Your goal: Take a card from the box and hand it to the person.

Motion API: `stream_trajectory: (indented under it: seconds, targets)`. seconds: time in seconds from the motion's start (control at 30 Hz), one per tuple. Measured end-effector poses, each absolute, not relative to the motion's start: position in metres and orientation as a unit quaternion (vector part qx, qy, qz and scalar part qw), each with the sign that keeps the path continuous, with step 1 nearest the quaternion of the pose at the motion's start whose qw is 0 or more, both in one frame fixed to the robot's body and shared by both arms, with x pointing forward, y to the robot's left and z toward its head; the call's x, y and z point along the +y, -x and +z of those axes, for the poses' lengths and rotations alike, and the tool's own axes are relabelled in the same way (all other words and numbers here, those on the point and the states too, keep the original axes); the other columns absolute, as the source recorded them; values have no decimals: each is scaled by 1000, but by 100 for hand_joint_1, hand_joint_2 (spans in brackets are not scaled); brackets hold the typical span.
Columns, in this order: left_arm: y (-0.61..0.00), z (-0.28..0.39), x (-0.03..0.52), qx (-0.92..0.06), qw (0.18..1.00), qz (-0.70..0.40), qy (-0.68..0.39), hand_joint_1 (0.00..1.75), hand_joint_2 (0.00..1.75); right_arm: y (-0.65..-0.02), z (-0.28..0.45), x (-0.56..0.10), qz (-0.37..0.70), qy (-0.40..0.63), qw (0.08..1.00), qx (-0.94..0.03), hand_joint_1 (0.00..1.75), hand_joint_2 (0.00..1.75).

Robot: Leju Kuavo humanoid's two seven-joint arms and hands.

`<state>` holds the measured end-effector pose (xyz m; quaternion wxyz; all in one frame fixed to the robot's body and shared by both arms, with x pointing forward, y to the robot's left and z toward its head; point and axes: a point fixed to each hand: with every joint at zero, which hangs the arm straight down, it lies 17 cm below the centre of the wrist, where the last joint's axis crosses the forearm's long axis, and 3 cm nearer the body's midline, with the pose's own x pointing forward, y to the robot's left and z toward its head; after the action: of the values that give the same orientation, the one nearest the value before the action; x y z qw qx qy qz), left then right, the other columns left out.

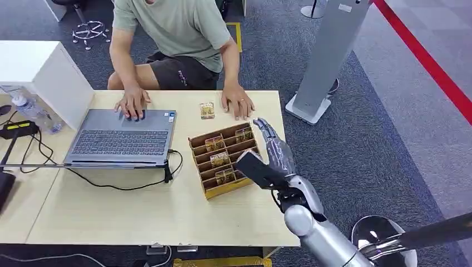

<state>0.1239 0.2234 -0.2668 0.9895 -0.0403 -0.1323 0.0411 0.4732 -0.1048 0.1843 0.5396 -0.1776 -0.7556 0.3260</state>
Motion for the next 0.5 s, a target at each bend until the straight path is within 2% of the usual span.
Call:
stream_trajectory:
  seconds: [0.5]
  targets:
    - [-114,-269,225,-122,991,48,37,0,0,-502,226,-82,377,225,488,-754,3,175]
